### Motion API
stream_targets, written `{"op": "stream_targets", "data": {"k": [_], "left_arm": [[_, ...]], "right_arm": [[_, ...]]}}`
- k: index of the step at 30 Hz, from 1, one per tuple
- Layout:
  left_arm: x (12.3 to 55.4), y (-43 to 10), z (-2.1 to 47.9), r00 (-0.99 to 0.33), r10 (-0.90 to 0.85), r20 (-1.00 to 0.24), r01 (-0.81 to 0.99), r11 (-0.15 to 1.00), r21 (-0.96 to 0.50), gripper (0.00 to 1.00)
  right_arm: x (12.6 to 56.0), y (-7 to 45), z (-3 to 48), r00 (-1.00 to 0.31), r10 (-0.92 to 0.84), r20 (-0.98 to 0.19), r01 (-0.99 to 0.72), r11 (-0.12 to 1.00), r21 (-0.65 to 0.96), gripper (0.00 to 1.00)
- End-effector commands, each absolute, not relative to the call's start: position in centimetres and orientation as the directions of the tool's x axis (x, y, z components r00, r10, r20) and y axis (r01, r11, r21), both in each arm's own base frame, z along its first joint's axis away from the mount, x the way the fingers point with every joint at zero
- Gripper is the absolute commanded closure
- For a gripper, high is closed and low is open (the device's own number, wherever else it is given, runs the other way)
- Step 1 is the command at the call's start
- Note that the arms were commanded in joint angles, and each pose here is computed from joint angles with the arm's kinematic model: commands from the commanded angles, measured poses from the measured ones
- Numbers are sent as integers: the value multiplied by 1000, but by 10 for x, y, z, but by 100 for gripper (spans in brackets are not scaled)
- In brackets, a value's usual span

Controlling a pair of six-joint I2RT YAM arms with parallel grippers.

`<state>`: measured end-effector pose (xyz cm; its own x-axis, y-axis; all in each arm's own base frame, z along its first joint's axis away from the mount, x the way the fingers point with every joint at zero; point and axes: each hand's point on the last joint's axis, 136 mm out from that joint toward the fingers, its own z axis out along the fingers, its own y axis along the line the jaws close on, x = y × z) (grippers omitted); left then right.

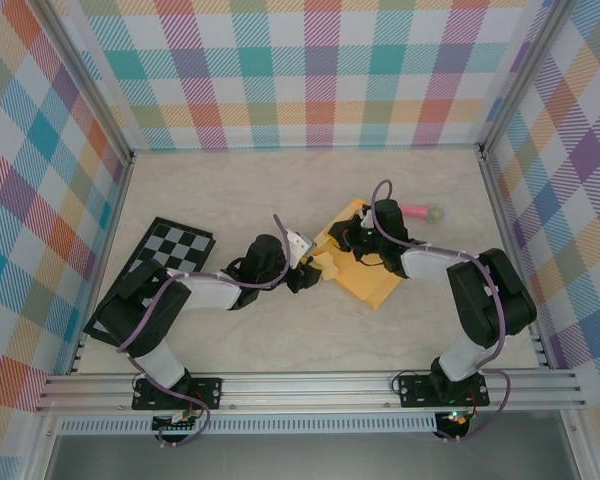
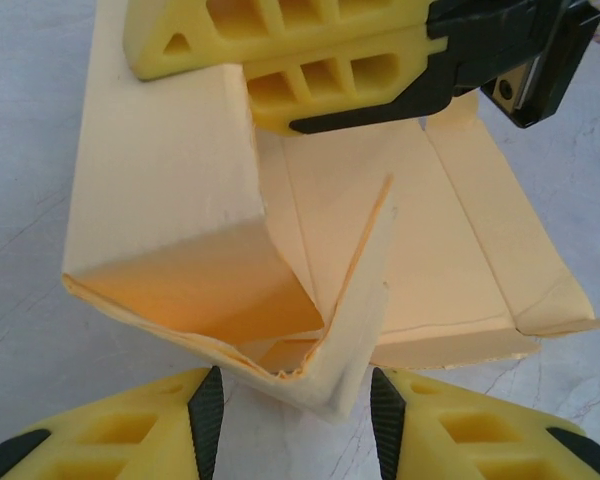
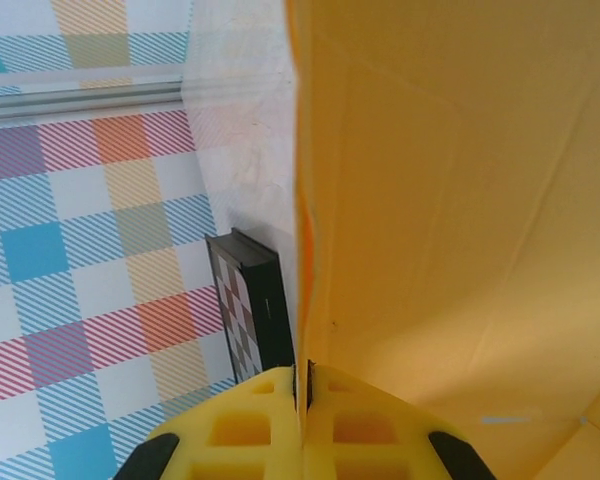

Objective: Fold the paper box

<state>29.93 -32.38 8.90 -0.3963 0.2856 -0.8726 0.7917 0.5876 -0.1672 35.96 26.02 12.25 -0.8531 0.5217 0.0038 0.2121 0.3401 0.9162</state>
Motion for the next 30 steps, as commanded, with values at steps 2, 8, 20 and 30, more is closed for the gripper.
{"op": "stream_targets", "data": {"k": [2,8,20,30], "left_arm": [[307,-326,88,-376,274,-885,757,642,-123,55],[321,-324,87,-374,264,-889,710,698,-91,54],[352,-322,90,-364,219,-905,618,784,-58,56],[376,-324,87,-355,197,-914,548,836,-33,66]], "right_arm": [[364,255,140,-826,564,-21,161,271,949,100],[375,249,159,-776,629,-49,96,195,976,100],[387,249,147,-750,660,-34,98,162,982,100],[396,255,125,-753,657,-12,126,163,979,100]]}}
